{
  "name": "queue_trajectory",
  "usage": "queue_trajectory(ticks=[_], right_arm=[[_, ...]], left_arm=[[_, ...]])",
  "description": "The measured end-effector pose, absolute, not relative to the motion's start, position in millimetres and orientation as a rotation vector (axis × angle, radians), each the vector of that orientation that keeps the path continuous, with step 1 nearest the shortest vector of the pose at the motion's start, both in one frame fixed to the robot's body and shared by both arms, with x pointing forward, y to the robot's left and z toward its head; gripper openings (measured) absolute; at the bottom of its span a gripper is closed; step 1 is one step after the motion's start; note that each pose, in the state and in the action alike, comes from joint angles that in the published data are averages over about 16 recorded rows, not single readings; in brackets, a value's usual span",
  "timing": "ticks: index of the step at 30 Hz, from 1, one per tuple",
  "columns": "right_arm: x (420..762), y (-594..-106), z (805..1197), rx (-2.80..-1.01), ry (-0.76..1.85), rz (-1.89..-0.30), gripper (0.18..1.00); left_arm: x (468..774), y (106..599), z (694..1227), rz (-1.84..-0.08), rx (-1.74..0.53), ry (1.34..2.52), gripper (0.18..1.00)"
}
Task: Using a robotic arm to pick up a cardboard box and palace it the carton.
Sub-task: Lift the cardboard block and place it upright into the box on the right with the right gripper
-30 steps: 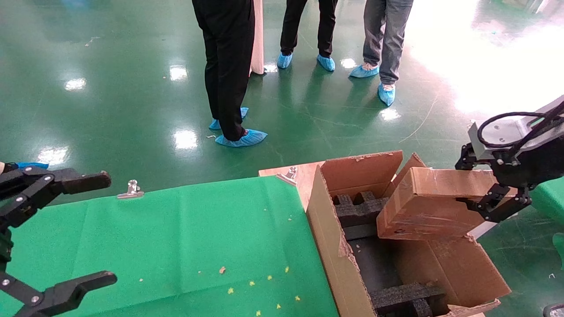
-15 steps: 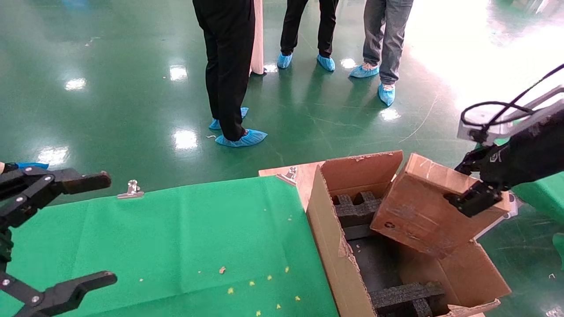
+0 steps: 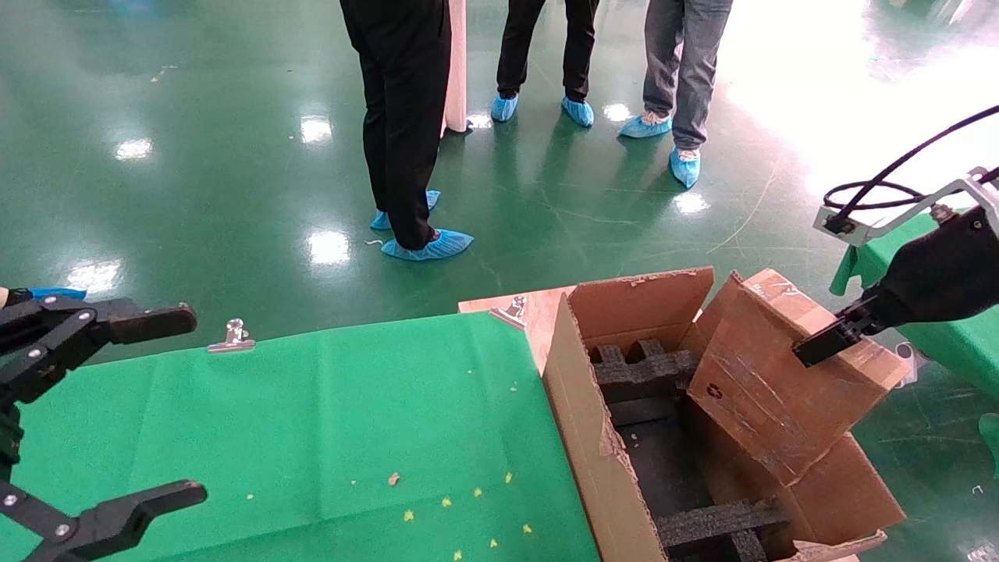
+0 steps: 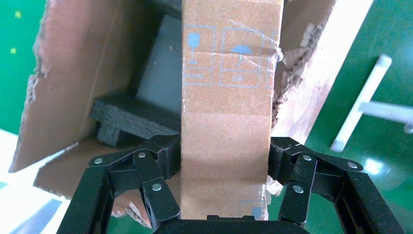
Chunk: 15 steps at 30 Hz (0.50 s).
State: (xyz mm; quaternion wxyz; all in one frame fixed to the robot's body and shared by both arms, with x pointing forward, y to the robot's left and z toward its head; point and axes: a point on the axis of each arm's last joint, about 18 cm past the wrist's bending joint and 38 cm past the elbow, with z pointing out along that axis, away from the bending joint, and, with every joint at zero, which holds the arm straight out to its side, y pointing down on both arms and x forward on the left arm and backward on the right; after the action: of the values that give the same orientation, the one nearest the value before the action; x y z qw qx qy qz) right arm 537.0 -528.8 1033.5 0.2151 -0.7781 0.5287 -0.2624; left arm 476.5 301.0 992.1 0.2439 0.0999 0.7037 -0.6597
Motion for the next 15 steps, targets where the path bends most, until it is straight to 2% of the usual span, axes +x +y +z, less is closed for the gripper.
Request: queue_trajectory(ticks=[8,15], right_arm=[[544,-531,1020,-1.999,1.635,-0.687,0.296],[547,-530,1012,-1.935,1.69,-0.676,0.294]], left_arm=[[476,301,992,-1.802,0.273,1.922,1.0],[476,301,992,-1.802,0.273,1.922,1.0]])
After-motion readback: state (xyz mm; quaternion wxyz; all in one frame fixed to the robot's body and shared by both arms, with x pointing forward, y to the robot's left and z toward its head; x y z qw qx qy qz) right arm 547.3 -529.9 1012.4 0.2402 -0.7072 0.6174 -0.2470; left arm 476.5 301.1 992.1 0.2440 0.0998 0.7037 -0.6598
